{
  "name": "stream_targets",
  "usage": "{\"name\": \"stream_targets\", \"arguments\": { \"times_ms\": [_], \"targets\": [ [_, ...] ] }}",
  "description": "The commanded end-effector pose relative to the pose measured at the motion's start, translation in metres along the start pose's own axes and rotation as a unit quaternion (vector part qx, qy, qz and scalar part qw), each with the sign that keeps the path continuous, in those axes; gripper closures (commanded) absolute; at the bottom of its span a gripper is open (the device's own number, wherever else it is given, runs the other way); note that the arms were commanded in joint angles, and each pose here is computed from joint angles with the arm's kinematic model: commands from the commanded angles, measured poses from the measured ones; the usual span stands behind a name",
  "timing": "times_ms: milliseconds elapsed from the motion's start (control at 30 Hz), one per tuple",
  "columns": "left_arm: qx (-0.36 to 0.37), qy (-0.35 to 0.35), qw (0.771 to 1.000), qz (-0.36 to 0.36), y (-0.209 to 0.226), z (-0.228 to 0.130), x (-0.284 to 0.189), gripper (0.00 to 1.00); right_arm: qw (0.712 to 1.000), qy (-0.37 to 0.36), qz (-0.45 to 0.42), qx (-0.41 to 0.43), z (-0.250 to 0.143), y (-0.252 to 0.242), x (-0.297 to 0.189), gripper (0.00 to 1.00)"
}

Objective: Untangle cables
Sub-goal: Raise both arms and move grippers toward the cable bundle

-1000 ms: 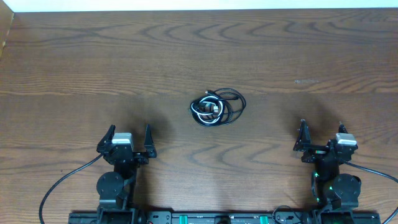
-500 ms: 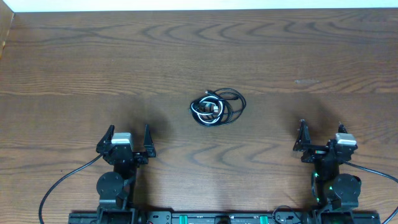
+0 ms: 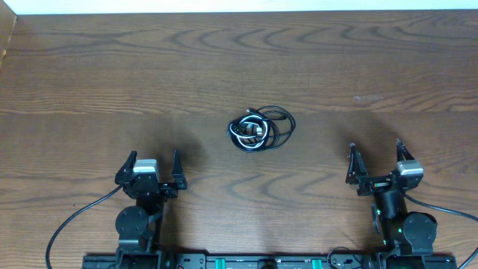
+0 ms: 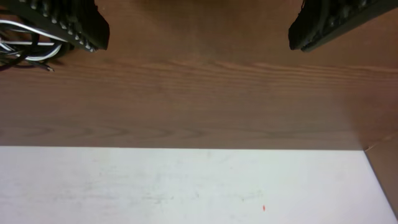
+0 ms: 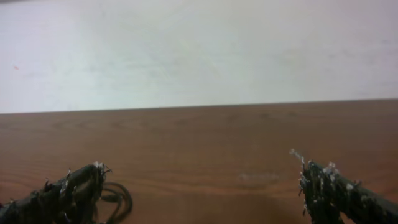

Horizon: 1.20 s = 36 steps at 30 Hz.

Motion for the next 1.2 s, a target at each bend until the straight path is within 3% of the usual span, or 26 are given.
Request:
{"name": "stream_targets", "arguments": {
  "times_ms": [0, 667, 1167],
  "targets": [
    [-0.001, -0.013, 1.000, -0.003, -0.003, 0.015, -0.004, 0.02, 1.000, -0.013, 0.023, 0.004, 0.005, 0.007, 0.000, 0.01],
    [0.001, -0.043, 0.997, -0.059, -0.033, 0.078, -0.035, 0.02, 0.994, -0.079, 0.070, -0.010, 0.048, 0.018, -0.007, 0.01],
    [0.024, 0.061, 0.995, -0.070, -0.053, 0.113, -0.029, 0.02, 0.989, -0.107, 0.102, -0.018, 0.111, 0.020, -0.009, 0.01]
  ]
}}
Point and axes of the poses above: each gripper's point midway between its finger pads, its own x axis out along the fingers, its own y axis along the line the jaws close on, z = x × y, the point moved 3 cm from there along -x, back along the fingers, and after that the axes turned 14 degrees about -x, right-handed, at the moved point
